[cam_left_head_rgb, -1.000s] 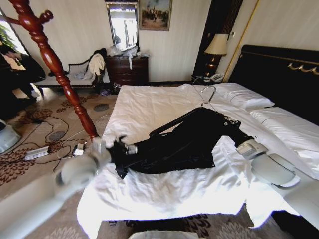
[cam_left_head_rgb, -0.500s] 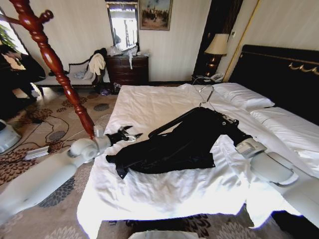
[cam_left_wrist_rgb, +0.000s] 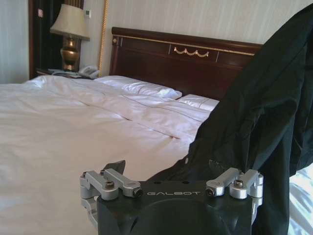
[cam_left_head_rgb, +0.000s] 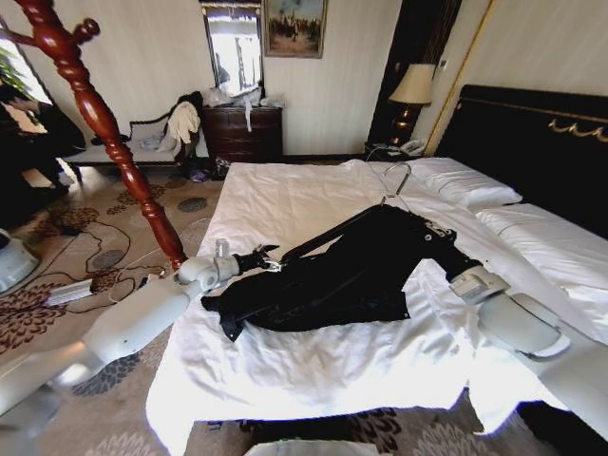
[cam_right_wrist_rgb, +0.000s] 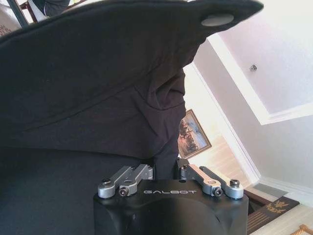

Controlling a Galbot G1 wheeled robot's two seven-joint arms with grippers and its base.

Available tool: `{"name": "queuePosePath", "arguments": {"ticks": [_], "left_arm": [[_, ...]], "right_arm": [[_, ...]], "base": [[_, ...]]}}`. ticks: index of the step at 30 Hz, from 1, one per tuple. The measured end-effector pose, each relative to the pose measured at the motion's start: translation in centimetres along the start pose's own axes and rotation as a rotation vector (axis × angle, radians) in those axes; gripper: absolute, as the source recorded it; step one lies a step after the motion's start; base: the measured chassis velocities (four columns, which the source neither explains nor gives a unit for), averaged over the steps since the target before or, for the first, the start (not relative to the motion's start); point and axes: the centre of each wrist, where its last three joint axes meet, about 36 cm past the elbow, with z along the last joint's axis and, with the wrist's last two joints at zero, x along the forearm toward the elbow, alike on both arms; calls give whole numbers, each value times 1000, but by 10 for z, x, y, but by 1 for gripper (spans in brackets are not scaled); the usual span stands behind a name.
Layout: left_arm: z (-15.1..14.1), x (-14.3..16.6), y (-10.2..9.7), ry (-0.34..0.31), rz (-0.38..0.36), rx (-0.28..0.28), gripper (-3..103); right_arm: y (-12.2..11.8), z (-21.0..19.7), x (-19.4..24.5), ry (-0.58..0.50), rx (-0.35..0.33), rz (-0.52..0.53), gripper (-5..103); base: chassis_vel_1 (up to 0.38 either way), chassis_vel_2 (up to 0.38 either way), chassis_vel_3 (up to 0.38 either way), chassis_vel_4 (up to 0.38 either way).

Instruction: Pick up the clothes from the bed and hang them on the clothes hanger.

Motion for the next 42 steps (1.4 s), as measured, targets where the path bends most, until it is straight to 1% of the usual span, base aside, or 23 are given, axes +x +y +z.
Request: {"name": "queuePosePath", "arguments": {"ticks": [4, 6, 8, 11, 14, 16, 17, 19, 20, 21, 23, 24, 28, 30, 32, 33, 36, 38, 40, 42], "left_arm": [[2, -14, -4, 5, 10, 20, 96], [4, -21, -7, 17, 16, 29, 95], [5, -22, -7, 22, 17, 28, 95], [12, -22, -5, 53, 9, 10, 95], [14, -22, -5, 62, 7, 8, 94], [16, -22, -6, 67, 4, 14, 92], [17, -22, -6, 67, 3, 17, 87], [18, -22, -6, 67, 2, 19, 87], [19, -21, -7, 68, 2, 23, 82], [19, -21, -7, 68, 2, 23, 82], [24, -18, -10, 75, 8, 38, 60], [24, -18, -10, 75, 8, 38, 60], [27, -18, -13, 75, 11, 47, 38], [28, -17, -13, 75, 9, 48, 38], [29, -15, -14, 75, 7, 52, 28], [29, -15, -14, 75, 7, 52, 28], [30, -12, -15, 78, 6, 55, 12], [31, -12, -16, 79, 6, 56, 12], [31, -10, -18, 78, 8, 56, 3], [30, -8, -18, 75, 3, 56, 0]], "right_arm": [[-1, 0, -1, -3, 2, 0, 19], [-2, -1, -1, -4, 3, -1, 19], [-2, -1, -1, -5, 4, -1, 19], [-2, -2, -1, -6, 7, -3, 19], [-3, -2, -2, -7, 8, -3, 19], [-4, -3, -3, -9, 9, -1, 19], [-4, -3, -3, -9, 9, -2, 19], [-4, -3, -3, -9, 9, -2, 19], [-5, -3, -3, -9, 10, -1, 19], [-5, -3, -3, -9, 10, -1, 19], [-4, -3, -3, -7, 9, -4, 19], [-4, -3, -3, -7, 9, -4, 19], [-3, -2, -3, -5, 10, -5, 19], [-3, -2, -3, -4, 11, -7, 19], [-2, -1, -2, -3, 12, -9, 19], [-2, -1, -2, -3, 12, -9, 19], [-1, -1, -2, -2, 12, -13, 19], [-1, -1, -2, -1, 11, -13, 19], [-1, -1, -1, -1, 11, -12, 19], [0, 0, -1, 1, 10, -12, 19]], "base": [[0, 0, 0, 0], [0, 0, 0, 0], [0, 0, 0, 0], [0, 0, 0, 0], [0, 0, 0, 0], [0, 0, 0, 0], [0, 0, 0, 0], [0, 0, 0, 0], [0, 0, 0, 0], [0, 0, 0, 0], [0, 0, 0, 0], [0, 0, 0, 0], [0, 0, 0, 0], [0, 0, 0, 0], [0, 0, 0, 0], [0, 0, 0, 0], [0, 0, 0, 0], [0, 0, 0, 0], [0, 0, 0, 0], [0, 0, 0, 0]]}}
